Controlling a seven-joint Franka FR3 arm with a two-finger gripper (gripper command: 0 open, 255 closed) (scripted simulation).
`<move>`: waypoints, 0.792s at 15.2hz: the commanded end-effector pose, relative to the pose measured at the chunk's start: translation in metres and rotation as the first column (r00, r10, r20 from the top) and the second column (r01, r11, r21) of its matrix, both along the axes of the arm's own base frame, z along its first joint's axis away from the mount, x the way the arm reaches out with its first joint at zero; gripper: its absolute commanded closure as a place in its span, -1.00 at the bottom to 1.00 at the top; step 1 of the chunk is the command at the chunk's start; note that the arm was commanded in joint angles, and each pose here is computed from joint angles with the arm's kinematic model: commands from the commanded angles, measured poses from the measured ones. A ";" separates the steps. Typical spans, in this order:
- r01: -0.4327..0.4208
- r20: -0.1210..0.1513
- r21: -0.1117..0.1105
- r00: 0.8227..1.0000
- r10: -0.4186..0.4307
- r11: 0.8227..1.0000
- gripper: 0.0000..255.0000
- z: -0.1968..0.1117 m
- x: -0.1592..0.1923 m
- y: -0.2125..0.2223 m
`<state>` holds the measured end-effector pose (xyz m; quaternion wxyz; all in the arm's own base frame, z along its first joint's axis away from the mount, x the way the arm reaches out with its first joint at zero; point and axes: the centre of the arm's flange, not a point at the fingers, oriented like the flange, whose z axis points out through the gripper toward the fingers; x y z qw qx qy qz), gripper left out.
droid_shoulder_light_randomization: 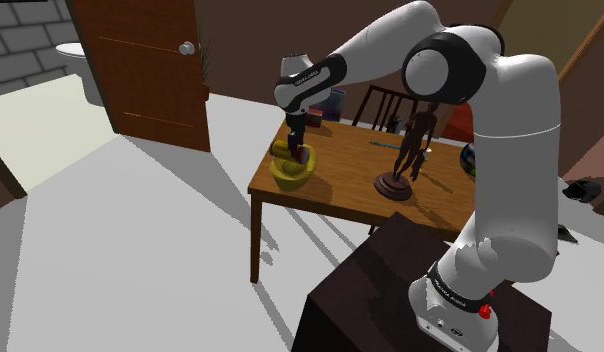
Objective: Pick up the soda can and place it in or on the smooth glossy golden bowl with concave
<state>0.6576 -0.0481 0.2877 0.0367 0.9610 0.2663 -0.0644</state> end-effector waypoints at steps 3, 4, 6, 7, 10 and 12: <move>0.000 0.000 0.000 1.000 0.000 1.000 -1.00 0.026 0.003 0.003; 0.000 0.000 0.000 1.000 0.000 1.000 -1.00 0.039 0.004 0.004; 0.000 0.000 0.000 1.000 0.000 1.000 -1.00 0.049 0.005 0.005; 0.000 0.000 0.000 1.000 0.000 1.000 -1.00 0.049 0.005 0.005; 0.000 0.000 0.000 1.000 0.000 1.000 -1.00 0.049 0.005 0.005; 0.000 0.000 0.000 1.000 0.000 1.000 -1.00 0.049 0.005 0.005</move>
